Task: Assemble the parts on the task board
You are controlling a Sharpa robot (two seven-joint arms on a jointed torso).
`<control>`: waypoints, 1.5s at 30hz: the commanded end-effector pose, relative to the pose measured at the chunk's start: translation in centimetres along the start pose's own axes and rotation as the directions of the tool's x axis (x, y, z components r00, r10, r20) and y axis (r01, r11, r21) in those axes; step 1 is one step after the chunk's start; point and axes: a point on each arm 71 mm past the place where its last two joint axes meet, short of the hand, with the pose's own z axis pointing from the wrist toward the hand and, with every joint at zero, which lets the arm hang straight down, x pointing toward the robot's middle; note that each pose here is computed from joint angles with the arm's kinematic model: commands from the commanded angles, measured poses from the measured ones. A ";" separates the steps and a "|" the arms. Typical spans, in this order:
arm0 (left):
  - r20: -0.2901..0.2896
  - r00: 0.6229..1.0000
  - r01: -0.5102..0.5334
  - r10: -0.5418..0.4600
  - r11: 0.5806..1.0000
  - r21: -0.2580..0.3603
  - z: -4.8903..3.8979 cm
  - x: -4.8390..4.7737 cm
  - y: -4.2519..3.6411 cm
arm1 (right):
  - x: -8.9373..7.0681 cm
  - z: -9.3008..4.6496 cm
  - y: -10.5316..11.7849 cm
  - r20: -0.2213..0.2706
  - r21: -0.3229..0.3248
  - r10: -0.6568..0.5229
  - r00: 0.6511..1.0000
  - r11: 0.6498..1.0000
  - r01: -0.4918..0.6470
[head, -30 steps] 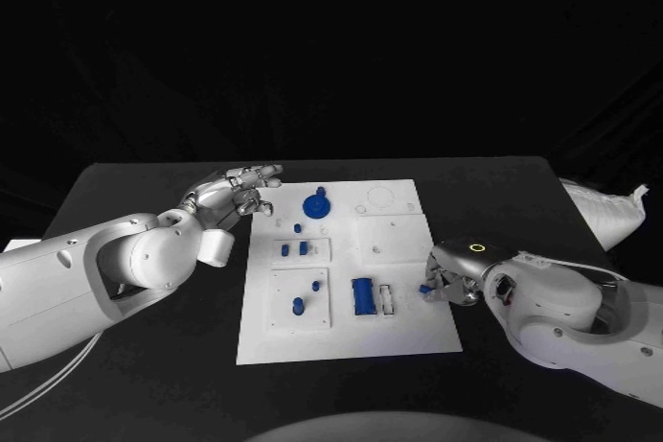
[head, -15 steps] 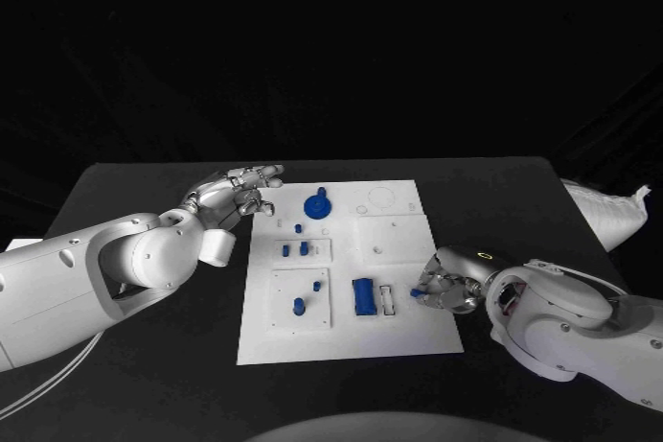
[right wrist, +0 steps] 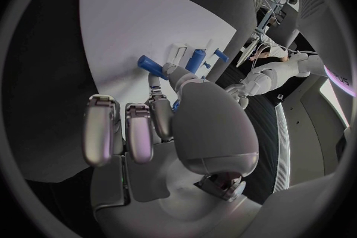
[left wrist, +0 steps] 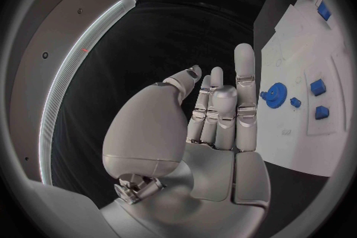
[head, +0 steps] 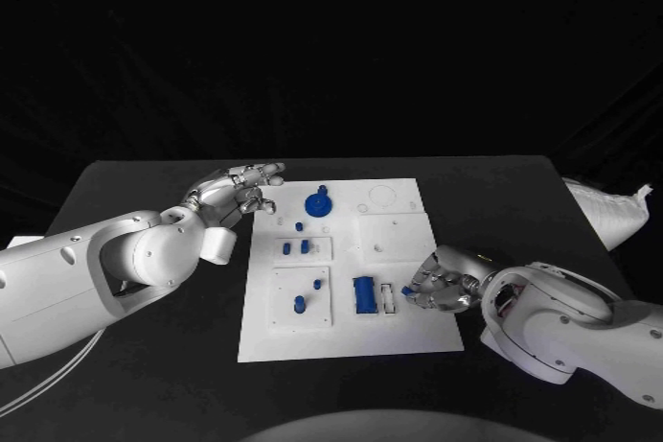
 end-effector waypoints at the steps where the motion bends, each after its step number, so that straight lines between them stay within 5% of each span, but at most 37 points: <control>1: -0.022 1.000 0.003 -0.003 1.000 0.007 0.00 0.28 -0.07 | 0.1 0.1 0.3 0.009 0.001 0.064 0.998 0.998 -0.064; 29: -0.025 1.000 0.004 -0.004 1.000 0.006 -0.04 0.40 -0.06 | 1.7 1.7 1.9 -0.073 -0.016 -0.029 0.997 0.999 0.028; 45: -0.028 1.000 0.005 -0.005 1.000 0.003 -0.05 0.44 -0.04 | 1.8 1.9 2.4 -0.062 -0.037 -0.078 0.995 0.996 0.076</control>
